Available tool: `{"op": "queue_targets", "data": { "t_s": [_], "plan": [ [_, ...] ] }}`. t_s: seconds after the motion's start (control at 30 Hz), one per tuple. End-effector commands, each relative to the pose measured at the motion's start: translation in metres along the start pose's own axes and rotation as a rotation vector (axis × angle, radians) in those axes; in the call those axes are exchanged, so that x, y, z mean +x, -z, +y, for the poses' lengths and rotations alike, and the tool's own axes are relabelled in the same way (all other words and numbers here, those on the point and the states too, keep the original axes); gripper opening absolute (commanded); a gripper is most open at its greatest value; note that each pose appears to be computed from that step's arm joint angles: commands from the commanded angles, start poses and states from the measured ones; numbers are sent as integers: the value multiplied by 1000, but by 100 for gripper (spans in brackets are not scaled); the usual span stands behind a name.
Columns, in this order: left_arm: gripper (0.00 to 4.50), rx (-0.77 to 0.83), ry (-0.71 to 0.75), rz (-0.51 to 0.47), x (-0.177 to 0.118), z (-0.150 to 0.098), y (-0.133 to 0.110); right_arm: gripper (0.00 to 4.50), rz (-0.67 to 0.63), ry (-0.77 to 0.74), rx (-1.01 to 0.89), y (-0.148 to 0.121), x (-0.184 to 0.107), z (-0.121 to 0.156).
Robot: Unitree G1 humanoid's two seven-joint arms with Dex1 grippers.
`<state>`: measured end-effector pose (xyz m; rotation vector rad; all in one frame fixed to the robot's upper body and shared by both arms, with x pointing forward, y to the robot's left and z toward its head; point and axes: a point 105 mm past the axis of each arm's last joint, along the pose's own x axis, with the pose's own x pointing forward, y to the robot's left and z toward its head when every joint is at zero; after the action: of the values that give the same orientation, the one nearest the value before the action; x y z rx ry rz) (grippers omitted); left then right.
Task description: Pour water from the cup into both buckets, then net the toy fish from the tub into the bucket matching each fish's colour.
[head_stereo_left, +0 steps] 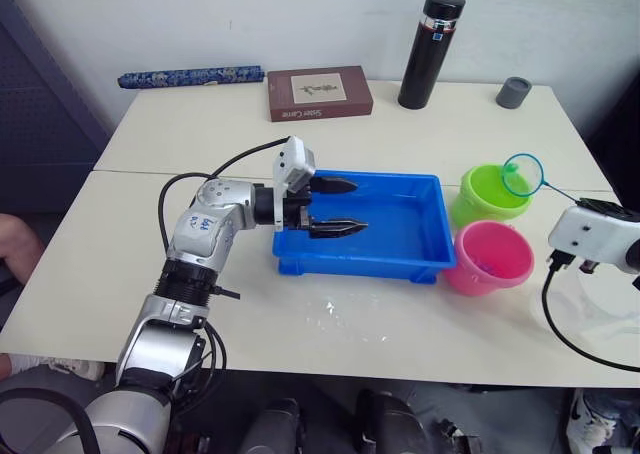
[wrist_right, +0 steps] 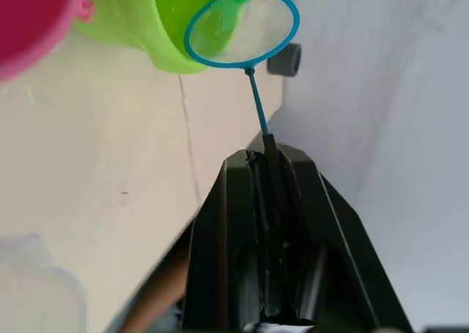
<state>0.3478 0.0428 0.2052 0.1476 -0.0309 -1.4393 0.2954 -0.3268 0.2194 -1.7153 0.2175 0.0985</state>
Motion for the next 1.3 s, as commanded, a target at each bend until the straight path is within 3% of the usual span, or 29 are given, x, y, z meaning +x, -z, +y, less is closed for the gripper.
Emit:
{"op": "queue_targets", "data": {
  "t_s": [0.03, 0.2, 0.3, 0.4, 0.5, 0.63, 0.73, 0.83, 1.03, 1.27, 1.3],
  "plan": [
    [445, 44, -9, -26, -4, 1, -11, 0, -23, 64, -87, -2, -4, -18],
    [445, 50, 0, -21, -2, 0, -11, 0, -29, 145, 141, 3, -9, -27],
    [445, 52, 11, -8, -5, -1, -11, 0, -79, 229, 453, 1, -14, -43],
    [445, 50, 84, 45, -21, -13, -8, 0, -333, 135, 750, -36, -26, -50],
    [445, 49, 130, 100, -40, -24, -4, 0, -470, 57, 904, -52, -39, -55],
    [445, 7, 193, 192, -69, -50, 5, 0, -762, -214, 1092, -93, -63, -46],
    [445, -27, 179, 255, -83, -66, 17, 0, -894, -488, 1115, -127, -77, -18],
    [445, -26, 115, 321, -93, -75, 32, 0, -930, -662, 1068, -149, -80, 10],
    [445, -14, 3, 403, -109, -77, 51, 0, -938, -768, 905, -173, -68, 54],
    [445, -39, -93, 392, -116, -76, 58, 0, -912, -791, 743, -187, -50, 97],
    [449, -45, -101, 381, -115, -75, 58, 41, -906, -795, 750, -187, -48, 101]
  ]
}}
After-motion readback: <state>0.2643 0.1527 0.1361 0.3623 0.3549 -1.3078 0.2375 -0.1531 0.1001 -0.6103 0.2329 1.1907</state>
